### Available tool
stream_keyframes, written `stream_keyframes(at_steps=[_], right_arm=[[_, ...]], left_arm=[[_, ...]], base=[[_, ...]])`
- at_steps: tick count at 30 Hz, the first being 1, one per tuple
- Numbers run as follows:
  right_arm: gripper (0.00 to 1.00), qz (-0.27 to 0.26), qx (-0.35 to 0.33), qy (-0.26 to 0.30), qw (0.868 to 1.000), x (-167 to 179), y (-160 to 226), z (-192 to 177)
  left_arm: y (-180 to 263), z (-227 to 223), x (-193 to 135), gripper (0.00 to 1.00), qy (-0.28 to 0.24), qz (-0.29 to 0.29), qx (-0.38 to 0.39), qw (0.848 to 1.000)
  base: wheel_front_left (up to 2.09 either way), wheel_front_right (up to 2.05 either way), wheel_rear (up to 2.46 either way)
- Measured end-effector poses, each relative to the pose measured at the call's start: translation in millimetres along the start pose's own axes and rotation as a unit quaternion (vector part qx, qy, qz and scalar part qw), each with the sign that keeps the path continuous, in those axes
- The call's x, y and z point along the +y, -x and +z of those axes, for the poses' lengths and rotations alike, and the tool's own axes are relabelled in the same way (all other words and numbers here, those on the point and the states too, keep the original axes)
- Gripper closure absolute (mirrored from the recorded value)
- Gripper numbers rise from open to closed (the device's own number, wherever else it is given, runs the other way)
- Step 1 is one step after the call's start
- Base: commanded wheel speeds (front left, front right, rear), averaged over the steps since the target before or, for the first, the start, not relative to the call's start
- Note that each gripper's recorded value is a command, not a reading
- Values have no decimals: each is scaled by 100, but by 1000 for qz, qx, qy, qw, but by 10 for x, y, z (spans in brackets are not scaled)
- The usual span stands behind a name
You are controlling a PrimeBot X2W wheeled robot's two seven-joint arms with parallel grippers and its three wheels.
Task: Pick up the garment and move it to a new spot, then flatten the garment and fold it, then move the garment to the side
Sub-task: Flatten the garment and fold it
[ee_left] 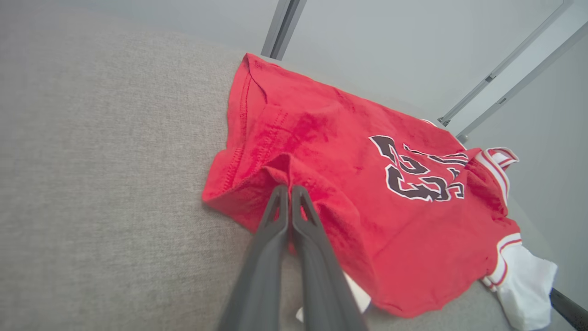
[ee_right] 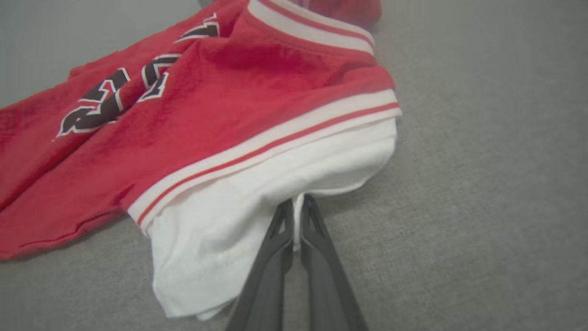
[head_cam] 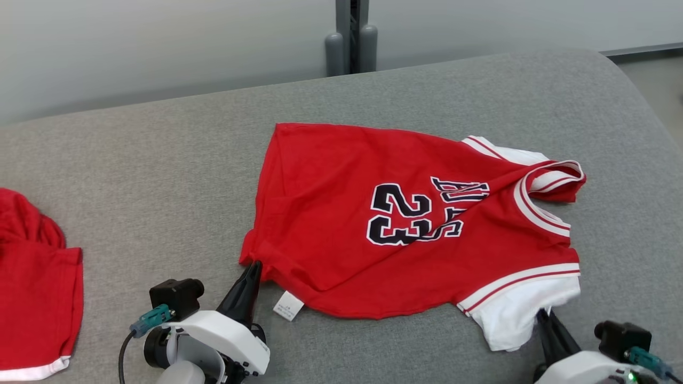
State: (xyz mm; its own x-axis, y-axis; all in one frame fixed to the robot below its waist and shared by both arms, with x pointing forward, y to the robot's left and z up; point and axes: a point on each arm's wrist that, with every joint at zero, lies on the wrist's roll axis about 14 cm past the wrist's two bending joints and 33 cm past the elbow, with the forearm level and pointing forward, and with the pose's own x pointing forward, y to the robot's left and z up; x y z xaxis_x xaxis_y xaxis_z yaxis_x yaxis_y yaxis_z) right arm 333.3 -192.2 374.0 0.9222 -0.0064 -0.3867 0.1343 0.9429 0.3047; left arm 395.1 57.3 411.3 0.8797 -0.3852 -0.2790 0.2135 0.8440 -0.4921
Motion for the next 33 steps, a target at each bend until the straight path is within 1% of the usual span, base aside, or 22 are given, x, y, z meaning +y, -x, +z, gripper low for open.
stream_keyframes(at_steps=[3,6,7,11,15,18,20,22,26,28,29,30,31,33], right_arm=[[100,25,-27,20,999,141,-77,213],[100,61,-60,62,994,324,-141,522],[100,61,-60,62,994,324,-141,522],[100,87,-104,111,985,431,-196,992],[100,116,-134,150,973,622,-246,1393],[100,138,-159,184,960,810,-288,1702],[100,153,-176,194,953,950,-300,1903],[100,167,-194,217,942,1089,-294,2101],[100,191,-224,239,925,1347,-257,2448],[100,198,-238,242,920,1432,-243,2620],[100,200,-242,233,920,1459,-241,2702],[100,202,-246,222,922,1475,-240,2776],[100,201,-250,226,920,1487,-237,2844],[100,193,-259,254,912,1479,-234,2993]], left_arm=[[39,58,26,100,6,6,-10,1000],[109,100,98,100,-10,15,-15,1000],[109,100,98,100,-10,15,-15,1000],[180,164,109,100,-5,19,-24,1000],[250,311,131,100,-14,20,-39,999],[264,531,55,100,-1,4,-62,998],[285,699,25,100,10,-5,-77,997],[312,873,-3,100,22,-13,-90,996],[372,1296,-77,100,36,-34,-124,991],[409,1495,-122,100,40,-45,-138,989],[428,1592,-128,100,43,-46,-146,987],[443,1671,-123,100,37,-44,-149,987],[460,1740,-117,100,23,-41,-150,988],[488,1899,-127,100,5,-36,-159,987]], base=[[0,0,0],[0,0,0],[0,0,0],[0,0,0],[0,0,0],[0,0,0],[0,0,0],[0,0,0],[0,0,0],[0,0,0],[0,0,0],[0,0,0],[0,0,0],[0,0,0]])
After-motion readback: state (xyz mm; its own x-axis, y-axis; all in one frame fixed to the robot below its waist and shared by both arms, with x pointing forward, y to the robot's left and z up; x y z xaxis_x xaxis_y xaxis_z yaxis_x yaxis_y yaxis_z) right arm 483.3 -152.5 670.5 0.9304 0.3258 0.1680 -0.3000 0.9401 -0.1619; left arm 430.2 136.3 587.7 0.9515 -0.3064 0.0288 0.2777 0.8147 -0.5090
